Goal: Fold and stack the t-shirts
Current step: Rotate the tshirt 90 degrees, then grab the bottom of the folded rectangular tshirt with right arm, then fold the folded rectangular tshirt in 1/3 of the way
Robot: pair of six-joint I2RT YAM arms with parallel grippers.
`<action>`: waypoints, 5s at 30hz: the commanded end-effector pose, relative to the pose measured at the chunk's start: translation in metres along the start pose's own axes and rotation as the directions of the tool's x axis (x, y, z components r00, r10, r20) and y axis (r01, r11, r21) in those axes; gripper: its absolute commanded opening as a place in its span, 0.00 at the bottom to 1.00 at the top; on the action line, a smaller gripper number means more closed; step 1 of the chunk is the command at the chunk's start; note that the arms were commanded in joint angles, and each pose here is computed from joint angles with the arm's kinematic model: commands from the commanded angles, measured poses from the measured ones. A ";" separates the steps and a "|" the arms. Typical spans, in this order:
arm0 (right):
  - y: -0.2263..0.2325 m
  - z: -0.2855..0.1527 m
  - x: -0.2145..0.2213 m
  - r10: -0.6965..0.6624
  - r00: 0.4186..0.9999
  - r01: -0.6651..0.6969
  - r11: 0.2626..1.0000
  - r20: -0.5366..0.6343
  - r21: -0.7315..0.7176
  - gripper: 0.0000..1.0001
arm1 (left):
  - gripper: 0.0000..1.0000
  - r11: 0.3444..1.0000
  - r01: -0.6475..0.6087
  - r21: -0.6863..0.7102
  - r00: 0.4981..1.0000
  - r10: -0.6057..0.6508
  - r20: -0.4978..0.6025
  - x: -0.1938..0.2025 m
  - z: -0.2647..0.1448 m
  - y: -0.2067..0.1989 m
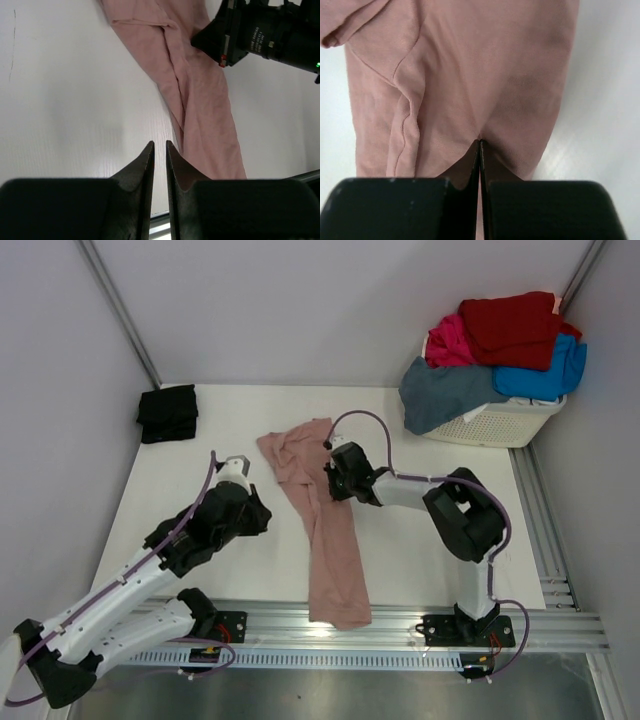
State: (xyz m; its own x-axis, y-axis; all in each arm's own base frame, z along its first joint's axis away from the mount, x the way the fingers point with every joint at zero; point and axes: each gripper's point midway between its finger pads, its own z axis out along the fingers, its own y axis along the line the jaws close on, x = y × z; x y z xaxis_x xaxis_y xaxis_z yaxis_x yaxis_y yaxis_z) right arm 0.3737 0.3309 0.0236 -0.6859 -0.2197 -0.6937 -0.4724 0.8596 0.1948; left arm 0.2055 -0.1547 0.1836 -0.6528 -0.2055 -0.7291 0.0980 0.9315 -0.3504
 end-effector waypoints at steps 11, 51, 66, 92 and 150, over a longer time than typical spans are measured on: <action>-0.028 -0.100 0.031 0.002 1.000 0.005 0.969 -0.031 0.246 0.00 | 0.19 0.998 -0.053 0.044 0.999 0.053 0.004 -0.018 0.015 -0.024; 0.007 -0.195 0.121 0.402 0.916 -0.400 0.912 0.010 -0.091 0.66 | 0.70 0.833 0.138 0.535 0.817 0.210 -0.537 0.159 0.040 -0.118; 0.022 -0.211 0.205 0.551 0.820 -0.570 0.811 -0.151 -0.133 0.60 | 0.70 0.866 0.136 0.480 0.712 0.251 -0.655 0.232 0.006 -0.086; 0.103 -0.215 0.139 0.338 0.940 -0.340 0.903 -0.057 -0.263 0.00 | 0.71 0.822 0.057 0.567 0.735 0.349 -0.581 0.207 0.013 -0.126; 0.026 -0.143 -0.095 0.568 0.813 -0.463 0.765 0.129 -0.448 0.00 | 0.95 0.946 -0.201 0.252 0.966 0.235 -0.112 0.034 0.001 -0.084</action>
State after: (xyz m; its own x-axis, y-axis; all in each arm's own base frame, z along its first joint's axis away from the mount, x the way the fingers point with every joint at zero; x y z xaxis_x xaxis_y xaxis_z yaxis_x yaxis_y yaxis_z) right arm 0.3202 0.2995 0.1640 -0.7929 0.3341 -0.5096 -0.2276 0.6134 0.7563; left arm 0.1722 -0.2535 0.1771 -0.7140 0.1019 -0.6927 0.4449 0.8299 -0.3365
